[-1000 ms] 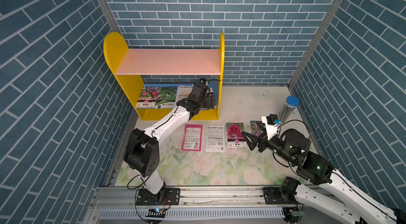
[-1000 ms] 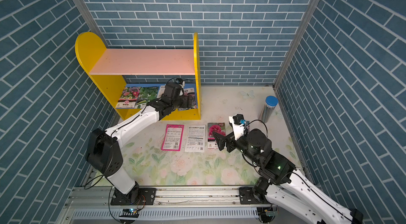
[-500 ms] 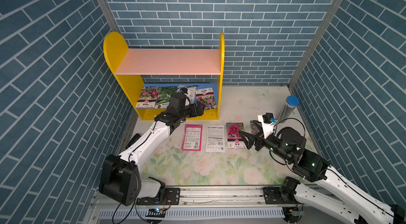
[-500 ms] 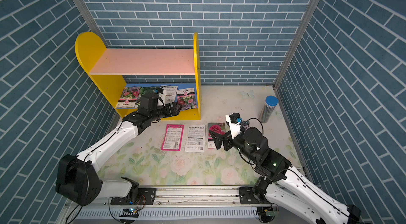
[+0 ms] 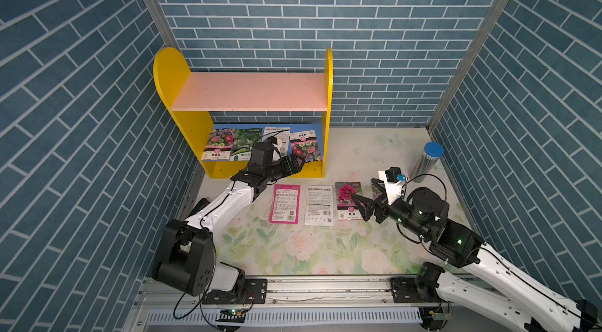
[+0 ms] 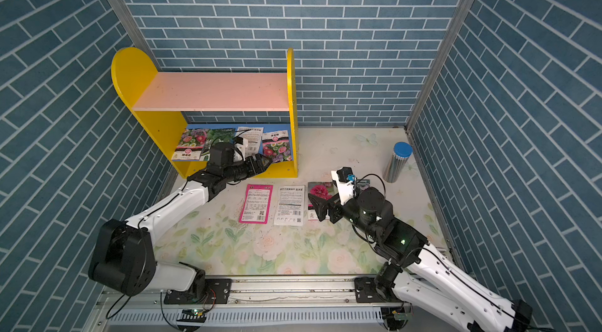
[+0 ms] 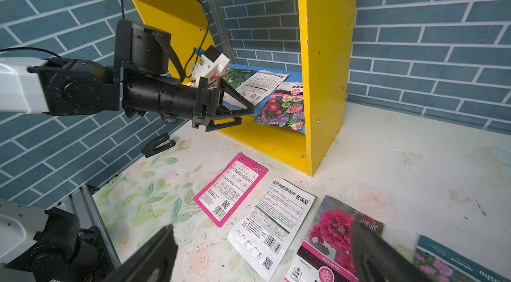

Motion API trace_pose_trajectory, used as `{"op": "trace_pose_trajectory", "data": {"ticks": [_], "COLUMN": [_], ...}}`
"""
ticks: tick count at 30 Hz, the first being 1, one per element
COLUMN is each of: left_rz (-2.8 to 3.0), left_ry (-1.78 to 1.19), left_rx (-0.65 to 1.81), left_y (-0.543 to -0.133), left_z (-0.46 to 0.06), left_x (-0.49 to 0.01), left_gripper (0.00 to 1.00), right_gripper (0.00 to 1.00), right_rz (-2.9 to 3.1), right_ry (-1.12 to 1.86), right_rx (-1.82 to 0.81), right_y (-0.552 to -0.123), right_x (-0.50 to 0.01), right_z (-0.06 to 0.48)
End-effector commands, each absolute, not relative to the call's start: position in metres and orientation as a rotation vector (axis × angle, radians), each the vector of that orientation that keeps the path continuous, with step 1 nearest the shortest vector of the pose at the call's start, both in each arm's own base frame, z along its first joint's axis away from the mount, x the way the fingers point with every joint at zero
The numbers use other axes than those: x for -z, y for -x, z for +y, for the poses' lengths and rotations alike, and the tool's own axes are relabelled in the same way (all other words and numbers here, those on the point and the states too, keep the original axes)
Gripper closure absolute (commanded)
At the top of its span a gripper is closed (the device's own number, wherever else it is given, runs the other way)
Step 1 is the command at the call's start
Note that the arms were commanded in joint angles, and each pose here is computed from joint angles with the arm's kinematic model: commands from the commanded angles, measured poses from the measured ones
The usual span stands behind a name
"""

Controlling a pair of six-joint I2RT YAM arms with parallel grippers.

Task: Take the seed bag off the shelf
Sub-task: Pick up the seed packet from the shelf.

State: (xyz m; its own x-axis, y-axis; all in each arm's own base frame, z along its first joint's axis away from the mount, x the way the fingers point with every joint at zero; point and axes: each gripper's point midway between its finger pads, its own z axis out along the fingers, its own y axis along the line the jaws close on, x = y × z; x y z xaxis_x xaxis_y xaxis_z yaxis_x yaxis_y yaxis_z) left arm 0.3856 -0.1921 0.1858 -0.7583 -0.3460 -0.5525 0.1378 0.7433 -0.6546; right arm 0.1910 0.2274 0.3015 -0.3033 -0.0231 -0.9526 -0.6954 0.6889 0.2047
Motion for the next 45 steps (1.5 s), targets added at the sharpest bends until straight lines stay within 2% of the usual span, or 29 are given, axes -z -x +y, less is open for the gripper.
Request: {"op": "trace_pose_trajectory", "data": {"ticks": [1,7,10,21,24,28,35,42,45], "left_rz": [2.247,2.237,2.218,2.222,2.222,2.226,2.201,2.178,2.163], "left_ry": [0.179,0.187,0.182,0.191,0.194,0.196,0.134,0.002,-0.045], "left_rx": [0.924,0.934,0.970,1.039,1.045,1.058,1.071,1.028,1.026], "left_y": [-0.396,-0.408,-0.415,-0.432,-0.435,-0.438,-0.432,-0.401,-0.379], "left_z": [-0.191,-0.193,-0.197,-0.209,-0.211,-0.212,-0.211,-0.205,-0.202], "left_x": [-0.186,-0.185,-0.186,-0.181,-0.182,-0.180,-0.197,-0.230,-0.240], "left_gripper": [0.12,0.16,0.23,0.38,0.50,0.77,1.00,1.00,1.00], "right_gripper": [0.01,0.01,0.01,0.01,0.01,0.01,0.01,0.02,0.02], "right_rz": [1.736,1.736,1.738,1.740,1.741,1.742,1.737,1.792,1.802], "right_ry": [0.577,0.581,0.579,0.562,0.559,0.555,0.540,0.475,0.491], "right_rx": [-0.753,-0.754,-0.752,-0.743,-0.742,-0.742,-0.758,-0.713,-0.775], "right_y": [-0.192,-0.193,-0.193,-0.192,-0.191,-0.190,-0.189,-0.203,-0.207], "right_x": [-0.309,-0.310,-0.310,-0.309,-0.309,-0.309,-0.308,-0.295,-0.292], "right_z": [0.231,0.232,0.231,0.226,0.224,0.222,0.221,0.221,0.231]}}
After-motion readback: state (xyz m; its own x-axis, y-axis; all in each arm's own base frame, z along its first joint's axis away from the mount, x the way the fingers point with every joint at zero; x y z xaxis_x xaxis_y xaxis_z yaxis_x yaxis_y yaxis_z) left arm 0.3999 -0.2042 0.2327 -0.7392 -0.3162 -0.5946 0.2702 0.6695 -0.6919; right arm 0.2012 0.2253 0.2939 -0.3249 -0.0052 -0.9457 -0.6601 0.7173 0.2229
